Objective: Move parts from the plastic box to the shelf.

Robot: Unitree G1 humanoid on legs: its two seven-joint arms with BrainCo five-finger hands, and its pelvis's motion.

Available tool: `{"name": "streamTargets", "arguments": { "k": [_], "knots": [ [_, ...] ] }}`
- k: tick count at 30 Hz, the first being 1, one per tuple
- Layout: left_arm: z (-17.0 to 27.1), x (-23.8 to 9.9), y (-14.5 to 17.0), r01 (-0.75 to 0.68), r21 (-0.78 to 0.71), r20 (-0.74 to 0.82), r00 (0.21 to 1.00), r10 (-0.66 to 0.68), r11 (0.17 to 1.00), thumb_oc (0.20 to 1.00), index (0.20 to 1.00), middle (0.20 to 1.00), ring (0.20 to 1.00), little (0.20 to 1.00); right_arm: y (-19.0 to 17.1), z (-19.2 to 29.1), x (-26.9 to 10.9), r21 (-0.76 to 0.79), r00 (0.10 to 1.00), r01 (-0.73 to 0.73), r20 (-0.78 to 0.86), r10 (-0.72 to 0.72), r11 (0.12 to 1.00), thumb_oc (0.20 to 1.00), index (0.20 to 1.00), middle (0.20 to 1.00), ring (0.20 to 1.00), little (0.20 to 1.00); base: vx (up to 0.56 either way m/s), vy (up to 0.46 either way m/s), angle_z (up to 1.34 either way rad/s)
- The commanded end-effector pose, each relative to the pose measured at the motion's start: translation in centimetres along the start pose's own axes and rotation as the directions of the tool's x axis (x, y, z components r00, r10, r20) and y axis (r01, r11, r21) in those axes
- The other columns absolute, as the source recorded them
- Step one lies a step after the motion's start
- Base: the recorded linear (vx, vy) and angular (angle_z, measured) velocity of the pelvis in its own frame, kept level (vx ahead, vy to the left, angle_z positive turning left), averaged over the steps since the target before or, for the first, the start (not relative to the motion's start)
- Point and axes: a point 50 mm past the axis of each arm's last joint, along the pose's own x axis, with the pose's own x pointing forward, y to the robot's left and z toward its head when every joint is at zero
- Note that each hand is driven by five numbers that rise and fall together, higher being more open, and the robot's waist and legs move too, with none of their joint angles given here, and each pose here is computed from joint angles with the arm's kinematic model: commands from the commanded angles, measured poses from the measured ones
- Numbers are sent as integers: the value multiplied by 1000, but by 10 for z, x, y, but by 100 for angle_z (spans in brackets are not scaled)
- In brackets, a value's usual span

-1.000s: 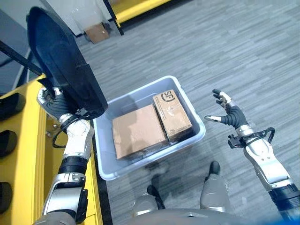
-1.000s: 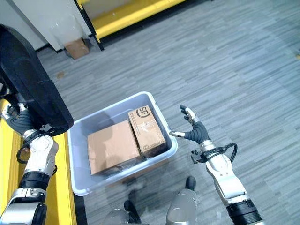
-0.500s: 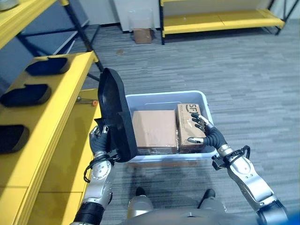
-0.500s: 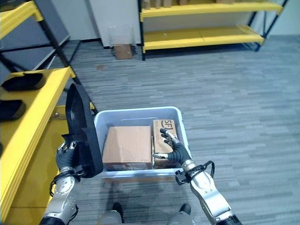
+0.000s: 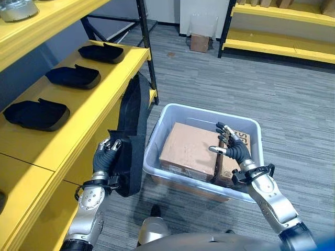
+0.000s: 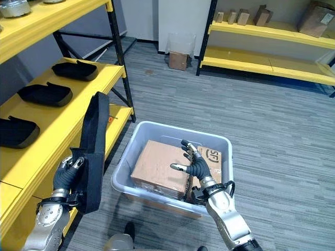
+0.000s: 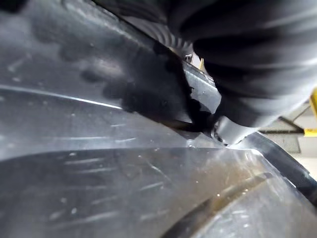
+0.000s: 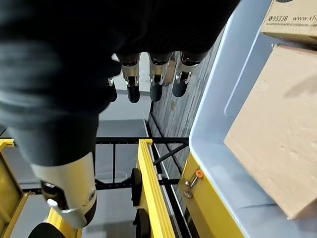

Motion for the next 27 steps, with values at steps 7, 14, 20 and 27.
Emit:
{"name": "streamTargets", "arguments": {
  "k": [7,14,20,27],
  "knots": [
    [40,25,-32,119,-230,203,976,-72,966,200,200,200,200,200,-18,27,4,-83,983,58,181,-42,995,1000,1000,1000,1000,1000,-15,10,-4],
    [35,17,-57,196,-230,180,971,-156,953,200,200,200,200,200,-27,25,-2,-66,985,41,168,-30,997,1000,1000,1000,1000,1000,61,-153,33],
    [30,11,-48,140,-224,142,984,-110,965,200,200,200,200,200,-30,22,-8,-101,986,58,160,-42,993,1000,1000,1000,1000,1000,24,-171,30],
    [24,9,-31,140,-236,107,987,-117,962,200,200,200,200,200,-39,14,-19,-122,985,126,134,-110,984,1000,1000,1000,1000,1000,-43,-110,24]
  ]
}}
